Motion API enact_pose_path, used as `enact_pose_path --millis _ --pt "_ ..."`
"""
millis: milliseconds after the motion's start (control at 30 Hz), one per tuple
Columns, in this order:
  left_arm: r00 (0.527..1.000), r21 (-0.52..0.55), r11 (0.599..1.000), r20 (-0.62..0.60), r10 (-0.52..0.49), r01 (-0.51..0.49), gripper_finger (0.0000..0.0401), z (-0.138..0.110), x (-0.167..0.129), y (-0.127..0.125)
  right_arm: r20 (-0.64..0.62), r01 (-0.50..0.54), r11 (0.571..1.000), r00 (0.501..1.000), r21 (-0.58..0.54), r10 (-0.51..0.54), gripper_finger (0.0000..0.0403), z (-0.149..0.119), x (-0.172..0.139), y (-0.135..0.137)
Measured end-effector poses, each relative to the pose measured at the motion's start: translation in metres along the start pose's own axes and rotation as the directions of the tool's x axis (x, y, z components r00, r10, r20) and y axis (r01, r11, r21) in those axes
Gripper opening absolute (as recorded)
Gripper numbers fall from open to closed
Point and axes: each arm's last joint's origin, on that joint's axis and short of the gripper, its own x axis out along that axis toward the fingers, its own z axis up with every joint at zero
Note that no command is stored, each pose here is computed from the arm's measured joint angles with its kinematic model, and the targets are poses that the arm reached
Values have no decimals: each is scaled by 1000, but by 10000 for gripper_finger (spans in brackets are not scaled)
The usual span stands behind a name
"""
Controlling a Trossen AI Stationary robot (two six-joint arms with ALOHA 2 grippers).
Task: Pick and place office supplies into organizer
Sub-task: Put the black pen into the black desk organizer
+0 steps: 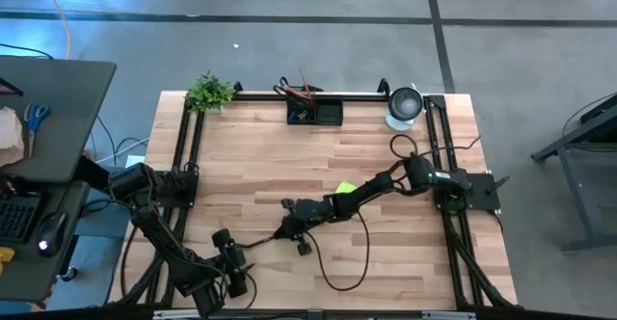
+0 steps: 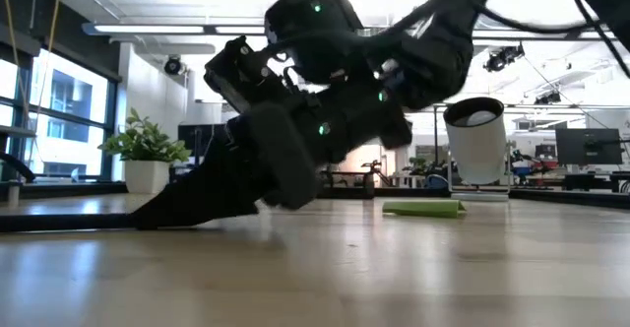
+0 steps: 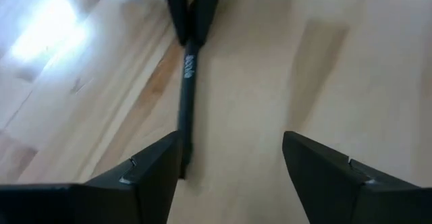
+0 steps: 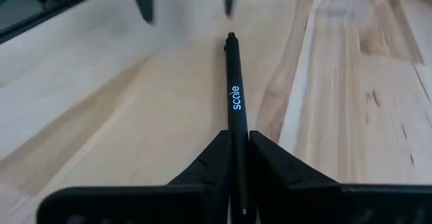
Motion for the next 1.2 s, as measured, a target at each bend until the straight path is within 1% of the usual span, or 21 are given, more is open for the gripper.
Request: enact_pose_path --millis 100,267,333,400,500,600,633,733,833,933,1000,1067,1133,1200 --pt "999 21 1000 38 9 -10 248 13 -10 -9 -44 6 1000 999 17 -5 33 12 -11 -3" --pt "990 63 996 134 52 -61 248 39 -32 -18 -121 13 1000 993 27 -10 15 50 -44 -6" --pt "982 63 995 178 60 -73 248 47 -37 -21 -178 10 1000 984 26 -5 15 59 -56 -5" --pt "974 58 994 215 74 -88 248 53 -38 -21 -232 24 999 972 27 -17 21 65 -68 -2" --pt "971 54 993 223 89 -104 248 57 -36 -20 -286 61 998 957 18 -54 27 73 -81 3" --pt "968 45 992 228 103 -116 248 61 -33 -19 -322 88 996 943 11 -79 23 79 -91 9" --pt "969 42 993 225 101 -113 248 61 -33 -19 -316 95 995 945 13 -86 20 81 -95 11" --pt "970 42 993 225 96 -108 248 60 -34 -20 -273 107 994 957 35 -93 16 74 -113 14" --pt "966 45 993 239 99 -113 248 60 -34 -19 -199 143 985 972 99 -121 22 49 -138 17" --pt "952 47 991 289 105 -123 248 63 -33 -20 -38 204 967 979 155 -200 28 28 -169 23" --pt "937 35 991 331 114 -133 247 70 -28 -21 74 233 953 965 193 -251 28 17 -189 29" --pt "933 29 990 337 123 -141 239 81 -18 -23 162 257 940 942 224 -296 25 4 -208 36" --pt "941 37 990 318 117 -136 226 95 -5 -25 235 273 929 913 251 -332 23 -4 -224 43" --pt "960 75 993 270 69 -93 211 111 8 -29 281 282 922 892 264 -353 23 -11 -238 51"
